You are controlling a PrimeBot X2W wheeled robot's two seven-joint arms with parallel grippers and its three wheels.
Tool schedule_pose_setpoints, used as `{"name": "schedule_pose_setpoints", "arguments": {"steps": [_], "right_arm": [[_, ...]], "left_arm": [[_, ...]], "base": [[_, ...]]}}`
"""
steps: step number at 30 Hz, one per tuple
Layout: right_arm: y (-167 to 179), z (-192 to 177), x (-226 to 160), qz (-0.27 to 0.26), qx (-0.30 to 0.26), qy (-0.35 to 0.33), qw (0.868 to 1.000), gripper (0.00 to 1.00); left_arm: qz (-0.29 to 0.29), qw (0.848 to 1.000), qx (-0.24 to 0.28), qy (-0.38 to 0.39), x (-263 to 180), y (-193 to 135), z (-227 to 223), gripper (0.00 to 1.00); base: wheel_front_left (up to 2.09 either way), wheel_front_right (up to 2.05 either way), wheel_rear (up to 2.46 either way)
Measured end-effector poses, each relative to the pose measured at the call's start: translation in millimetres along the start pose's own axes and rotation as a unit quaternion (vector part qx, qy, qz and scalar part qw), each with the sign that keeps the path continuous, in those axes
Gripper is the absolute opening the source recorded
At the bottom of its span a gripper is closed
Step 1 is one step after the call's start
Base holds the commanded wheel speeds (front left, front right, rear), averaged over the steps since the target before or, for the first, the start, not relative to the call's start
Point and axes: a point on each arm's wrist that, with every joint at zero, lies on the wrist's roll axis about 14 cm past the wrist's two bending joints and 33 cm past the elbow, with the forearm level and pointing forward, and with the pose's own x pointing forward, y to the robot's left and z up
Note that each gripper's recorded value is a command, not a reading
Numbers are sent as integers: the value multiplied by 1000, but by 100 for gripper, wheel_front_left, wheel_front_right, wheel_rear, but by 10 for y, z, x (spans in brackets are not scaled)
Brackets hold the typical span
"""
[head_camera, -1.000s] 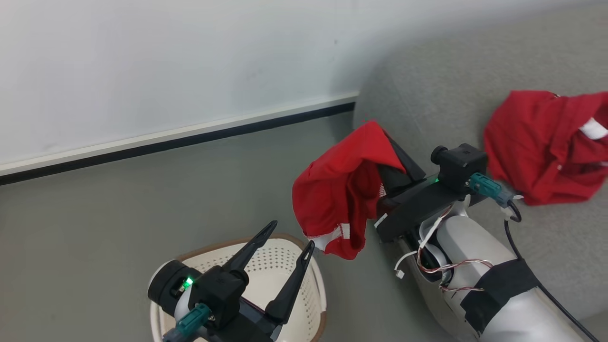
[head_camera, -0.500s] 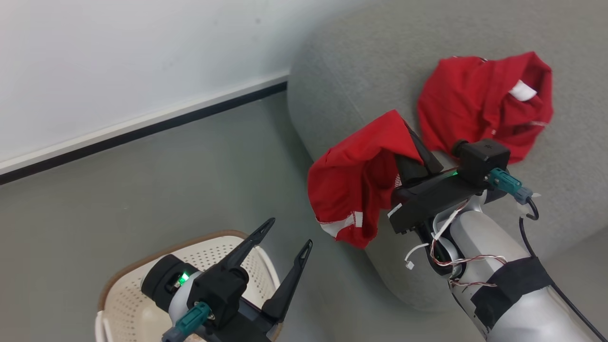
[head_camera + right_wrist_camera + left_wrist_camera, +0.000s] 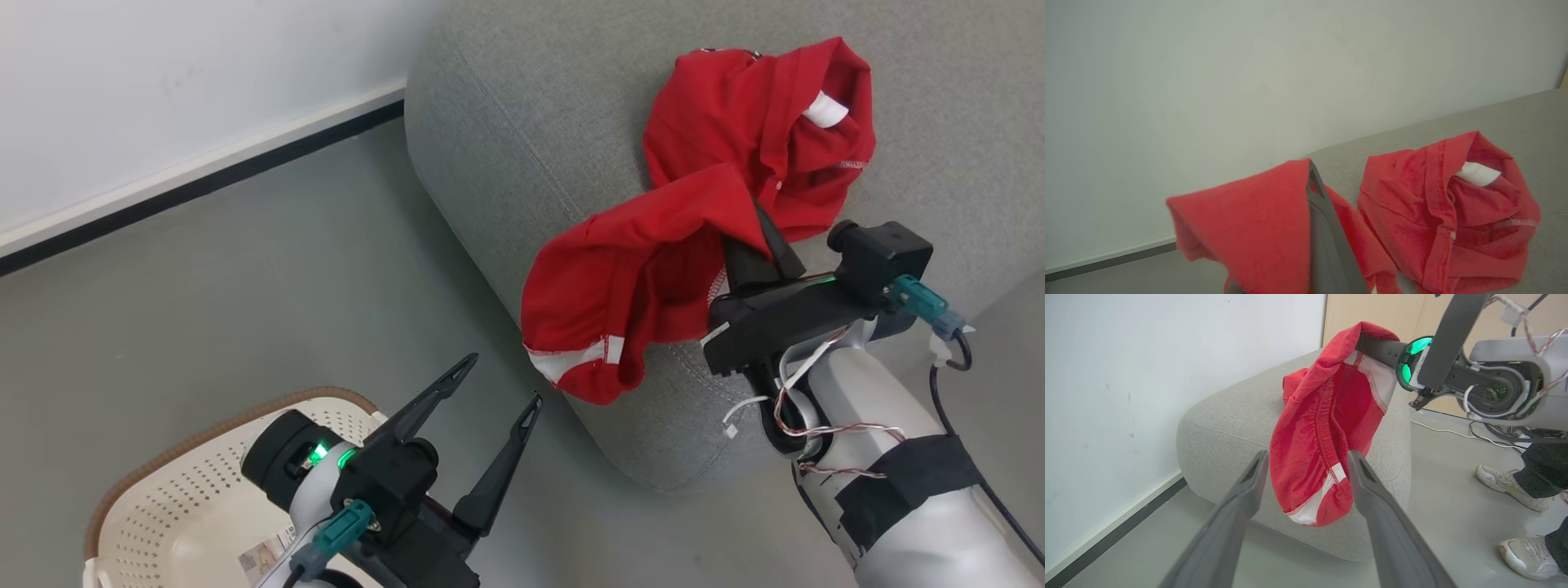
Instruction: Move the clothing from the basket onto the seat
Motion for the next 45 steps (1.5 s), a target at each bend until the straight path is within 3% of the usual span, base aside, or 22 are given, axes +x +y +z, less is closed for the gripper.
{"name": "schedule_pose_setpoints", "arguments": {"steps": [5, 16, 25, 29, 34, 45], "right_arm": [[-185, 102, 56, -22, -8, -12, 1000, 0], [-435, 869, 506, -32, -69, -99, 992, 0], [-730, 1633, 828, -58, -139, -177, 973, 0], [-975, 1756, 911, -94, -162, -185, 965, 0], [-1270, 1661, 995, -132, -174, -168, 961, 0], [-1576, 613, 1183, -172, -168, -44, 970, 0]], "left_arm": [[-16, 1000, -6, 8, 30, -59, -58, 100], [-16, 1000, -11, 6, 42, 6, -66, 100], [-8, 1000, -16, 2, 46, 139, -79, 100], [-6, 1000, -22, 3, 41, 202, -125, 100], [2, 1000, -26, 4, 22, 309, -178, 100], [17, 999, -34, 20, -16, 575, -398, 100]], "base": [[0, 0, 0], [0, 0, 0], [0, 0, 0], [0, 0, 0], [0, 0, 0], [0, 0, 0]]}}
